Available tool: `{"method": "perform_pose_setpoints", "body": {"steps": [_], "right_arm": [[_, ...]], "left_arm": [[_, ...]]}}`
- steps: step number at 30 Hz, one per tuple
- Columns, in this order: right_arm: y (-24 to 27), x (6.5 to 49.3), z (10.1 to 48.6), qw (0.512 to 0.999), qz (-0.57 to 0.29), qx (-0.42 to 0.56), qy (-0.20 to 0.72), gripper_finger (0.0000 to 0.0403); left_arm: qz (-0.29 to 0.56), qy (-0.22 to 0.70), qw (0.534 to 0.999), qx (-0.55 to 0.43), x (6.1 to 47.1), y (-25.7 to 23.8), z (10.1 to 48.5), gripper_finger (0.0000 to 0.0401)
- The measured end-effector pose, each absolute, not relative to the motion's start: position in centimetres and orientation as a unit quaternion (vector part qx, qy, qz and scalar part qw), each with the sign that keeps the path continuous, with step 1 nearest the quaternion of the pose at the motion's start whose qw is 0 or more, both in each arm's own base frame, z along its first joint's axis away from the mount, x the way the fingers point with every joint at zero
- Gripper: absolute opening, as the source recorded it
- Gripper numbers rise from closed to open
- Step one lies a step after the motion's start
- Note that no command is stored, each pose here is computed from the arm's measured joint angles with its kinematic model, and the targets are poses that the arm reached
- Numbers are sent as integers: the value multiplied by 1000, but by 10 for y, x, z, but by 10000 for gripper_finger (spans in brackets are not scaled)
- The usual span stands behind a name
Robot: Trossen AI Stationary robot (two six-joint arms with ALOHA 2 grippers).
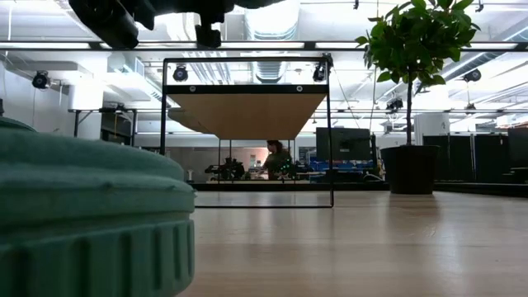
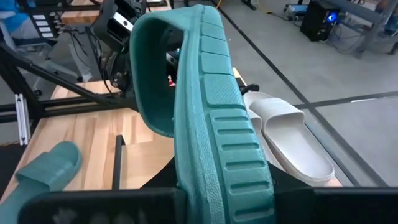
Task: Pick and place slides into the shelf
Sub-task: Put the left blue slide on the shelf
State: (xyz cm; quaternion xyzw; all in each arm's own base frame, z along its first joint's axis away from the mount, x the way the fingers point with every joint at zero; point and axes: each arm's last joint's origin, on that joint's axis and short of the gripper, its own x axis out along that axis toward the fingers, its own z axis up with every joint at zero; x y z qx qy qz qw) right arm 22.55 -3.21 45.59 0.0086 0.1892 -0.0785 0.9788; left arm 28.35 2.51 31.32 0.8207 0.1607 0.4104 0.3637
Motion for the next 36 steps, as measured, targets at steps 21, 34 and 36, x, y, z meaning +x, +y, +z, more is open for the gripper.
{"method": "perform_pose_setpoints", "body": {"steps": [21,34,36], "right_arm": [[-34,227,464,972,-86,-137,172,187],[-36,230,476,943,-113,-284,133,189],[-37,229,476,936,-134,-293,139,189]], "left_arm": [[468,194,507,698,276,30,317,19],[477,232,528,663,271,32,305,19],[479,233,528,662,271,32,305,19]]}}
